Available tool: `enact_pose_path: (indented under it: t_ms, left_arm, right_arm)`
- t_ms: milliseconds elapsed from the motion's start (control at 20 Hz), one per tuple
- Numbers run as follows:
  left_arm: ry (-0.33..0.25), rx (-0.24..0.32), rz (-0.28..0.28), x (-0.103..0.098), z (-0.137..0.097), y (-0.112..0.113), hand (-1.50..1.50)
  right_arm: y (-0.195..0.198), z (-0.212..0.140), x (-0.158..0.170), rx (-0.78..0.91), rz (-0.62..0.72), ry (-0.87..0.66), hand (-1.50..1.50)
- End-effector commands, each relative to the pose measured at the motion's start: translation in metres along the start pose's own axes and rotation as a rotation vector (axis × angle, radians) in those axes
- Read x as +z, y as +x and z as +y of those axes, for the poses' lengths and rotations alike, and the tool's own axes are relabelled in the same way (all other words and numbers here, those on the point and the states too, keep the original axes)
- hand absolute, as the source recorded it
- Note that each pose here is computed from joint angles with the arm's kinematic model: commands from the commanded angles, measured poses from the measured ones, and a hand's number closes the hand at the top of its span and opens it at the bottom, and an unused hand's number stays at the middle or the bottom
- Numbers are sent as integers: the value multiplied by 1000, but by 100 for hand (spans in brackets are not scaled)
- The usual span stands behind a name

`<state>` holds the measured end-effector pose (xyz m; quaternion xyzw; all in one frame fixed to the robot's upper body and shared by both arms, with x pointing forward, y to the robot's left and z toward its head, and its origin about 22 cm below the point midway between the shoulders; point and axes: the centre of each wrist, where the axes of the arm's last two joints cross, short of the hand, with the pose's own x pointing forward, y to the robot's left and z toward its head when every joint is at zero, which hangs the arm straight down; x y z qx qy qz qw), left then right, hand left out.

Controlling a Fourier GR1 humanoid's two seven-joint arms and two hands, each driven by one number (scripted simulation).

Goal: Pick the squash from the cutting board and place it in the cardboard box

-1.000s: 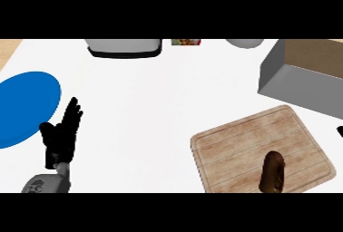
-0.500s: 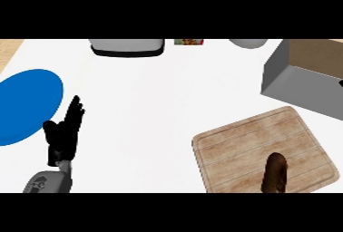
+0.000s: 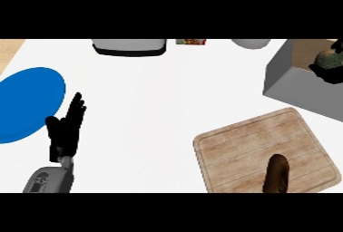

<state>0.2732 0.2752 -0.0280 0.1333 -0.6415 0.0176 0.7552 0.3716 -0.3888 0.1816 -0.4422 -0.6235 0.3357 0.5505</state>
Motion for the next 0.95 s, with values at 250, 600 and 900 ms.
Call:
enact_pose_path:
  t_ms: [250,600,900]
  left_arm:
    - [-6,15,9,8,0,-7,0]
    - [5,11,12,-9,9,4,0]
    - [6,4,5,5,2,-1,0]
  right_arm:
    - [-40,35,-19,-258,14,80,-150]
    - [-51,30,-19,-633,-134,-12,-150]
    - [-108,0,9,-836,-50,-103,-150]
